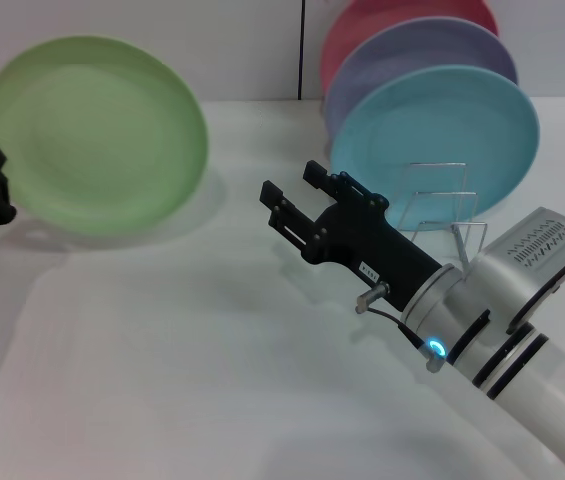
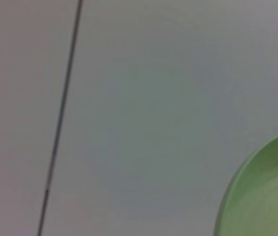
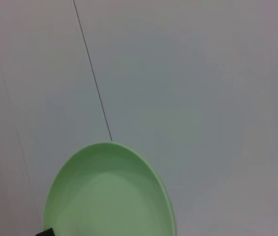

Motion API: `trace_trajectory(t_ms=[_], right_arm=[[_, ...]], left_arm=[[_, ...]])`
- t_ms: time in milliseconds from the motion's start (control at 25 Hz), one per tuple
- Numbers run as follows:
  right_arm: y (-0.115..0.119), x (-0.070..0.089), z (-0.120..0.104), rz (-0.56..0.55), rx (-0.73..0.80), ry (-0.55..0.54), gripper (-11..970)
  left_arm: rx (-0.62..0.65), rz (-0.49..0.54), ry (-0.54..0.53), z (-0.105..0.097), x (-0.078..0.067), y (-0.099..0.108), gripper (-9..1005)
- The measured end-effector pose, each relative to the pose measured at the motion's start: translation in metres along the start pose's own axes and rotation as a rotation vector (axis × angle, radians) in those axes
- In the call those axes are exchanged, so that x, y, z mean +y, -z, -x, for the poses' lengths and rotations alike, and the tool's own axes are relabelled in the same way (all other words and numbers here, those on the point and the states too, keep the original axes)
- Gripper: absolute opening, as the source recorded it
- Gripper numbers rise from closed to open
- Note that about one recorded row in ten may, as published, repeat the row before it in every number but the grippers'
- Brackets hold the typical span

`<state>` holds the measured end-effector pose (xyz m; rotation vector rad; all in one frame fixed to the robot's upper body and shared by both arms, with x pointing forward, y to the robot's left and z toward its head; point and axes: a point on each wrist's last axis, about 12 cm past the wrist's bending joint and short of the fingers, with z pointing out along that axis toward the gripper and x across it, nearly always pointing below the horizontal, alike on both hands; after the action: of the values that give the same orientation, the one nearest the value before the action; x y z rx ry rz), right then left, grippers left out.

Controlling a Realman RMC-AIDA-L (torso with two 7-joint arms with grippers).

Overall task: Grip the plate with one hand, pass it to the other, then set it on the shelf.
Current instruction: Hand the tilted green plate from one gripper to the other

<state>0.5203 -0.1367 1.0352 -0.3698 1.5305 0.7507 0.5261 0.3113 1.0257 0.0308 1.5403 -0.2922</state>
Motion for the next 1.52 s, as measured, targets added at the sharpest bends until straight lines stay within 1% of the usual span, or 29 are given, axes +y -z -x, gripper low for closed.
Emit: trace_trajectory(t_ms=[120, 240, 400, 520, 640, 840, 880, 1040, 1160, 1240, 1360, 1440, 1520], right_arm=[[0.0, 0.0, 0.0, 0.003, 0.001, 0.001, 646], [0.0, 0.001, 0.0, 0.006, 0.0, 0.003, 646], [0.0, 0.0, 0.001, 0.006, -0.005, 0.005, 645], [0.0, 0.0, 0.001, 0.007, -0.005, 0.006, 644], [0.0, 0.0, 0.001, 0.008, -0.005, 0.006, 643], [0.001, 0.0, 0.0, 0.008, -0.003, 0.003, 642], [0.001, 0.0, 0.0, 0.008, -0.003, 0.003, 643], [0.0, 0.001, 0.001, 0.012, -0.004, 0.004, 643], [-0.001, 0.003, 0.001, 0.028, -0.001, 0.01, 643], [0.0, 0.003, 0.0, 0.03, 0.002, 0.012, 644], [0.0, 0.004, 0.0, 0.031, 0.003, 0.011, 644], [0.0, 0.004, 0.0, 0.031, 0.003, 0.009, 644], [0.0, 0.005, 0.0, 0.036, 0.004, 0.011, 644]], left_arm=[[-0.006, 0.036, 0.036, 0.0, 0.005, 0.002, 35], [0.014, 0.05, 0.124, 0.0, 0.009, 0.001, 35], [0.085, 0.023, 0.281, 0.0, 0.012, -0.005, 35], [0.126, -0.007, 0.327, 0.003, 0.013, -0.007, 35], [0.136, -0.012, 0.318, 0.007, 0.015, -0.004, 35], [0.089, 0.025, 0.235, 0.008, 0.015, 0.004, 35], [0.081, 0.019, 0.203, 0.007, 0.013, 0.005, 35], [0.071, -0.005, 0.14, 0.005, 0.009, 0.007, 35], [0.071, -0.023, 0.127, 0.006, 0.007, 0.006, 35], [0.091, -0.036, 0.14, 0.008, 0.007, 0.003, 35], [0.168, -0.038, 0.153, 0.009, 0.008, -0.001, 35], [0.216, -0.034, 0.121, 0.009, 0.008, -0.002, 35], [0.239, -0.035, 0.083, 0.011, 0.007, -0.002, 35]])
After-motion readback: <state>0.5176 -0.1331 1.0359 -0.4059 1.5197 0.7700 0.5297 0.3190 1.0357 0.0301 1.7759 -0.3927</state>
